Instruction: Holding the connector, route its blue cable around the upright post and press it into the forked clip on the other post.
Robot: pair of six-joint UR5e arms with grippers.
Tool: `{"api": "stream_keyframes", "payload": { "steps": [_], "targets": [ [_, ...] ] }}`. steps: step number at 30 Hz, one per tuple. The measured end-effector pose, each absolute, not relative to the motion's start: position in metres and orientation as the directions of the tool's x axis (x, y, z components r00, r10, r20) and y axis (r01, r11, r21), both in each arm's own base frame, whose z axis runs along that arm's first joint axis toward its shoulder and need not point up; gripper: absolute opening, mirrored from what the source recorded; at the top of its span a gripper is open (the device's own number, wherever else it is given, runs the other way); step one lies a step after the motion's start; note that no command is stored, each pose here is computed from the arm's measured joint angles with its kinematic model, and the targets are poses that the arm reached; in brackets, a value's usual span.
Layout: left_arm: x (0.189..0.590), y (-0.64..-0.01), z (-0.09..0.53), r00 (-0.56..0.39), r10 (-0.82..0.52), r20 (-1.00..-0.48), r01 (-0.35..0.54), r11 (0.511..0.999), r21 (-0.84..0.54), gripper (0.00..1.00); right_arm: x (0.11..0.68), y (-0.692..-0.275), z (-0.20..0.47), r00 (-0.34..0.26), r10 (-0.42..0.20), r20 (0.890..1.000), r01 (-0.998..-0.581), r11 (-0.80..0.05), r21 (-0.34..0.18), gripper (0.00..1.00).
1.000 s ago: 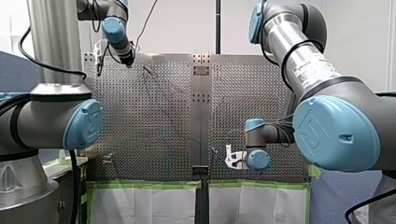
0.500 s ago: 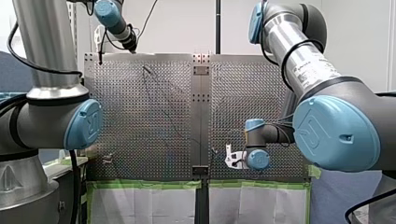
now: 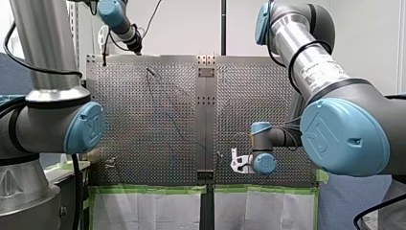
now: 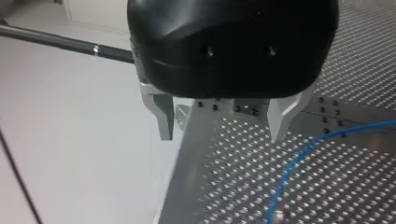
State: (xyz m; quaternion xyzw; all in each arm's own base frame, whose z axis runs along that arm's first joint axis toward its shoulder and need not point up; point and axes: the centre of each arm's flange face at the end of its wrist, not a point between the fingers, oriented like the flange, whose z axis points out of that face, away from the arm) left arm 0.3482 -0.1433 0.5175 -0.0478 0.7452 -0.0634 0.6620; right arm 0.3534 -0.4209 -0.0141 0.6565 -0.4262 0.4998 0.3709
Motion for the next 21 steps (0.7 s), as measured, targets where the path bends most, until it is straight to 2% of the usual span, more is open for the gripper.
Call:
{"api": "stream_keyframes", "payload": {
  "steps": [14,21],
  "targets": [
    [0.349,-0.150,0.501,-0.170,-0.133,-0.976,-0.018,0.991,-0.132,1.00,0.353,-0.421,-0.014,0.139,-0.192,0.971,-0.930,-0.361,0.062,0.00],
    [0.349,-0.148,0.498,-0.175,-0.129,-0.976,-0.060,0.991,-0.120,1.00,0.353,-0.420,-0.015,0.139,-0.192,0.971,-0.930,-0.361,0.062,0.00]
  ]
}}
